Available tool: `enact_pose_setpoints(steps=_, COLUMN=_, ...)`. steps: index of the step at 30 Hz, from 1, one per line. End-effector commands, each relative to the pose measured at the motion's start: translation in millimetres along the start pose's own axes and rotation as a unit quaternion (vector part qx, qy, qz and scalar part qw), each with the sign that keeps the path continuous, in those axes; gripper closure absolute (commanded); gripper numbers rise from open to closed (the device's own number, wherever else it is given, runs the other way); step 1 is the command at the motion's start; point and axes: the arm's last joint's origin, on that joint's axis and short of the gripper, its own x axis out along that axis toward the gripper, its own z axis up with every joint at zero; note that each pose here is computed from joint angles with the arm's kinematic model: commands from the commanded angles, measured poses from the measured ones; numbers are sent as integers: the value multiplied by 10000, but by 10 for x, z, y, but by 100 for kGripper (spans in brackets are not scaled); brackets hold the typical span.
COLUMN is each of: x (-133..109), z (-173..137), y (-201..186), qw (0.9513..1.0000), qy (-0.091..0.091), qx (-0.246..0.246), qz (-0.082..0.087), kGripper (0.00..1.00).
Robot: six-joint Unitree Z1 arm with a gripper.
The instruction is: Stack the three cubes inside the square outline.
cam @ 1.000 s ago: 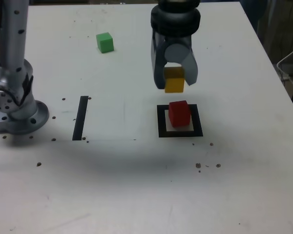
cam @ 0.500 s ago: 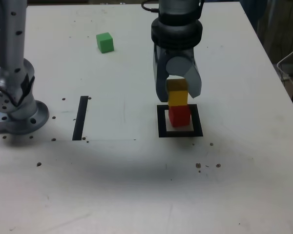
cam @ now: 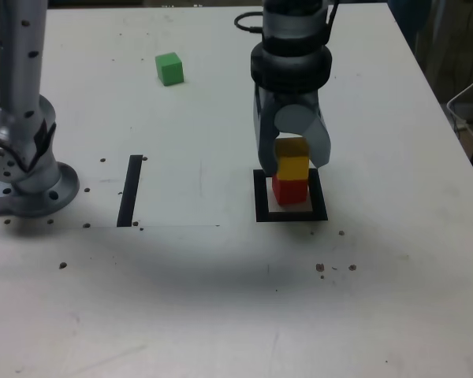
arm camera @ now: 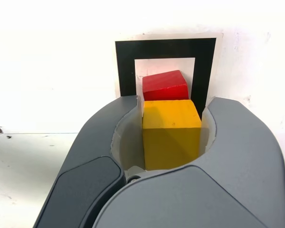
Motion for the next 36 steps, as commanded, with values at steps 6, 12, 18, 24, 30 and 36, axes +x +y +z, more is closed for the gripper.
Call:
enact_pose_setpoints(steps=6, x=48, z=-11, y=20, qw=10000, qy=41, qx=-29, qz=41, kGripper=81)
enact_pose_setpoints(steps=12, x=54, z=-20, y=16, qw=10000, qy=75, qx=-16, qz=-4, kGripper=71)
enact_pose_setpoints(steps=18, x=42, z=-21, y=19, qw=9999, qy=108, qx=59, qz=-32, kGripper=52)
enact_pose_setpoints(steps=24, x=29, z=-13, y=15, qw=9998, qy=61, qx=156, qz=-78, kGripper=26)
enact_pose_setpoints(steps=30, x=18, z=-22, y=16, qw=9998, qy=42, qx=177, qz=-84, kGripper=1)
enact_pose_setpoints(steps=36, x=-85, z=-105, y=33, qw=9998, qy=18, qx=188, qz=-79, kGripper=0)
